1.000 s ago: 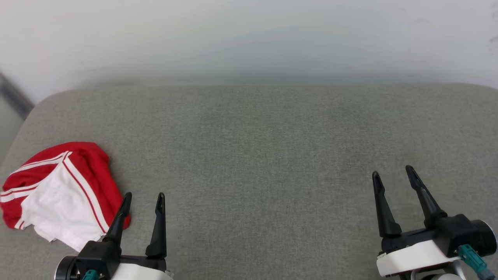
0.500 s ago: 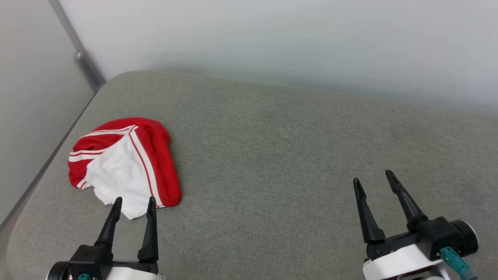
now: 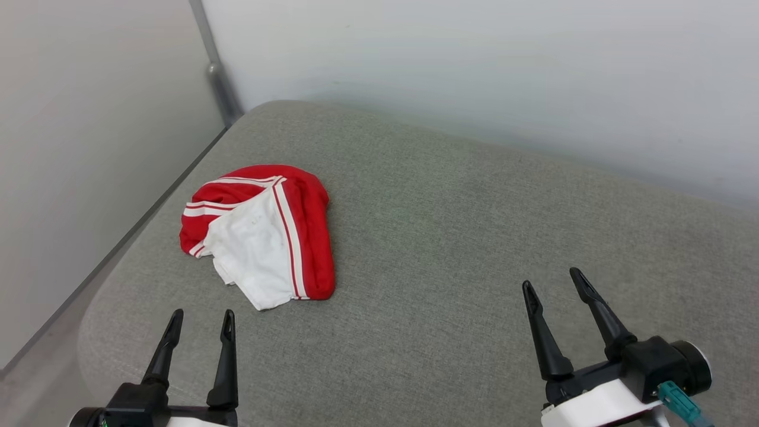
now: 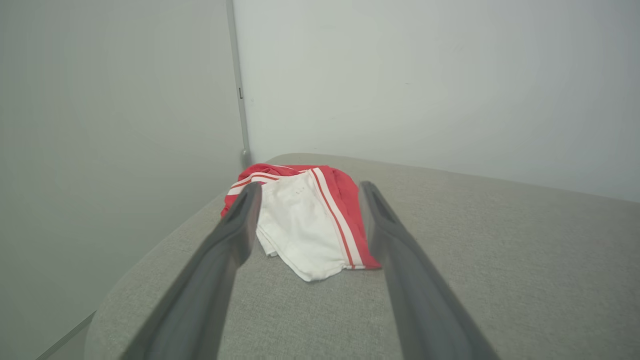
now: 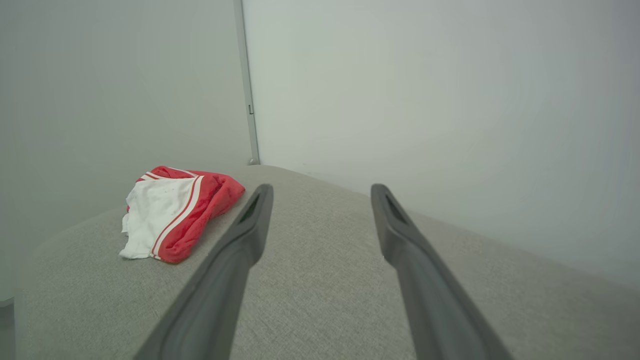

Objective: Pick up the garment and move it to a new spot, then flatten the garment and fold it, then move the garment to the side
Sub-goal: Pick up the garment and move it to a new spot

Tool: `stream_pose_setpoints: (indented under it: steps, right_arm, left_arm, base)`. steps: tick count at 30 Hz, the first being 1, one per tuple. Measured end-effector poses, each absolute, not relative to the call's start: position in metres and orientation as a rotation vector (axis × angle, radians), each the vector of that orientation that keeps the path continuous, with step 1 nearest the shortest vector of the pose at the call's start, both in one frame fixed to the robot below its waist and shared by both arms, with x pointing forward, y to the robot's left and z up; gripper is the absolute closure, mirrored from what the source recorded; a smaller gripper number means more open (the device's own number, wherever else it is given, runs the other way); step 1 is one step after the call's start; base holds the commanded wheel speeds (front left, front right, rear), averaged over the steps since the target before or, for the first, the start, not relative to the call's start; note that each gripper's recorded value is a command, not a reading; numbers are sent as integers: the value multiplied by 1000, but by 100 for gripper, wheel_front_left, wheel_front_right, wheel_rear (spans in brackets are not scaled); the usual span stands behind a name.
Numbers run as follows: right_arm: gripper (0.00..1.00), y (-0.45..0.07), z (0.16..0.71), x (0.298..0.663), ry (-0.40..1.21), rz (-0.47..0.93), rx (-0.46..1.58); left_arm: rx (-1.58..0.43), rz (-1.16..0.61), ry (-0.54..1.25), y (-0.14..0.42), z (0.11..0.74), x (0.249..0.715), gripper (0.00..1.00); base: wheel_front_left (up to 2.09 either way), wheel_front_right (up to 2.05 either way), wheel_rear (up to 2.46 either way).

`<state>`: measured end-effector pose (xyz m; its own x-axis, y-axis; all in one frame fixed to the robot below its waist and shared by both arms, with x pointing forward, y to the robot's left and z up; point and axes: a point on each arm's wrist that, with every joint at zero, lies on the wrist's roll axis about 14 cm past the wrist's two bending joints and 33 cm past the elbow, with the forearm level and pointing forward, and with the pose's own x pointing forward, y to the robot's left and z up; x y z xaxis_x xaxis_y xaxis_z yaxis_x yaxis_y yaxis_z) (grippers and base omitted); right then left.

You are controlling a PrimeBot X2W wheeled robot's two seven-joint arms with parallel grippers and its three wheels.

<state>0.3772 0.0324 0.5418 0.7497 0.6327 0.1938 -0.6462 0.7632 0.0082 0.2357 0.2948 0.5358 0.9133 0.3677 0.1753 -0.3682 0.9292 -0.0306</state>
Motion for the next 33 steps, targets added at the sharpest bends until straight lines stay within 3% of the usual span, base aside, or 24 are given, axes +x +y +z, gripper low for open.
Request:
stream_pose_setpoints:
  steps: [19, 33]
  right_arm:
    - [0, 32, 530, 377, -148, 702, 96]
    - [0, 4, 484, 427, -76, 597, 57]
  left_arm:
    - [-5, 376, -82, 296, 508, 239, 0]
    - [70, 88, 127, 310, 481, 354, 0]
  base:
    - [0, 0, 0]
    - [0, 0, 0]
